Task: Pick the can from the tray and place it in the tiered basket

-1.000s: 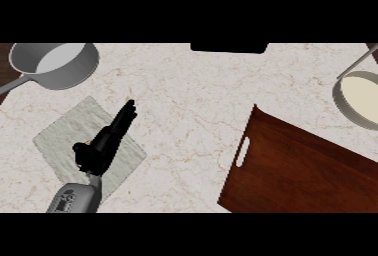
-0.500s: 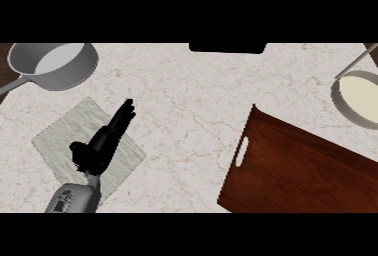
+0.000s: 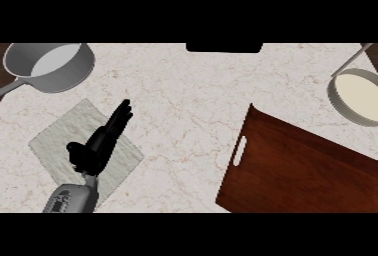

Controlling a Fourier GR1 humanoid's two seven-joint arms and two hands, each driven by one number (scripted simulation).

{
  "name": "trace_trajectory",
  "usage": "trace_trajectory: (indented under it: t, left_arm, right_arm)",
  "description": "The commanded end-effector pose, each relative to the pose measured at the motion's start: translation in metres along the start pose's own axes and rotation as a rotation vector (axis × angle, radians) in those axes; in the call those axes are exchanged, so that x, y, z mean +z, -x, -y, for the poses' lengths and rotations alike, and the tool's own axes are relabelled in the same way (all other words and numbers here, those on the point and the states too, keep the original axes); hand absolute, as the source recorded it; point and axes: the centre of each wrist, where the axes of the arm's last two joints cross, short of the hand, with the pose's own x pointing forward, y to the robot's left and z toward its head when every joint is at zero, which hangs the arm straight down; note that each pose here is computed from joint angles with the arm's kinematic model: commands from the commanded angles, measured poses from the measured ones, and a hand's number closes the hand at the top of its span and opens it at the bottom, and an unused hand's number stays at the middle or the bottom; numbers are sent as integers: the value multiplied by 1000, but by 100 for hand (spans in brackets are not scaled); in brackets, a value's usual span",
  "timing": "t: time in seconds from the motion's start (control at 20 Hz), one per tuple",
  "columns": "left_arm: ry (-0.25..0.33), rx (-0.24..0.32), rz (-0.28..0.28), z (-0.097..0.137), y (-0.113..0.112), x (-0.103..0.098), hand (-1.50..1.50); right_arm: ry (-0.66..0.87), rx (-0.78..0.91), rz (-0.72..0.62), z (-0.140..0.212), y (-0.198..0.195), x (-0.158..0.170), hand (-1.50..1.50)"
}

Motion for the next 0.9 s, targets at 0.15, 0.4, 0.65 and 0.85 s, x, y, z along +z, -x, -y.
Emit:
trace_trajectory:
  t: [0.15, 0.4, 0.65, 0.85]
  left_arm:
    - [-20, 4, 4, 0, -2, -4, 0]
    - [-26, 11, 12, -11, -5, -2, 0]
    - [-38, 6, -17, -15, 8, 17, 0]
    - [-54, 5, -30, -11, 2, 14, 0]
  right_arm:
    - [397, -42, 79, 75, 13, 3, -150]
    - [501, -209, 153, 133, 27, 11, -150]
    - [505, -257, 193, 204, 54, 32, -150]
    - [464, -212, 172, 254, 96, 53, -150]
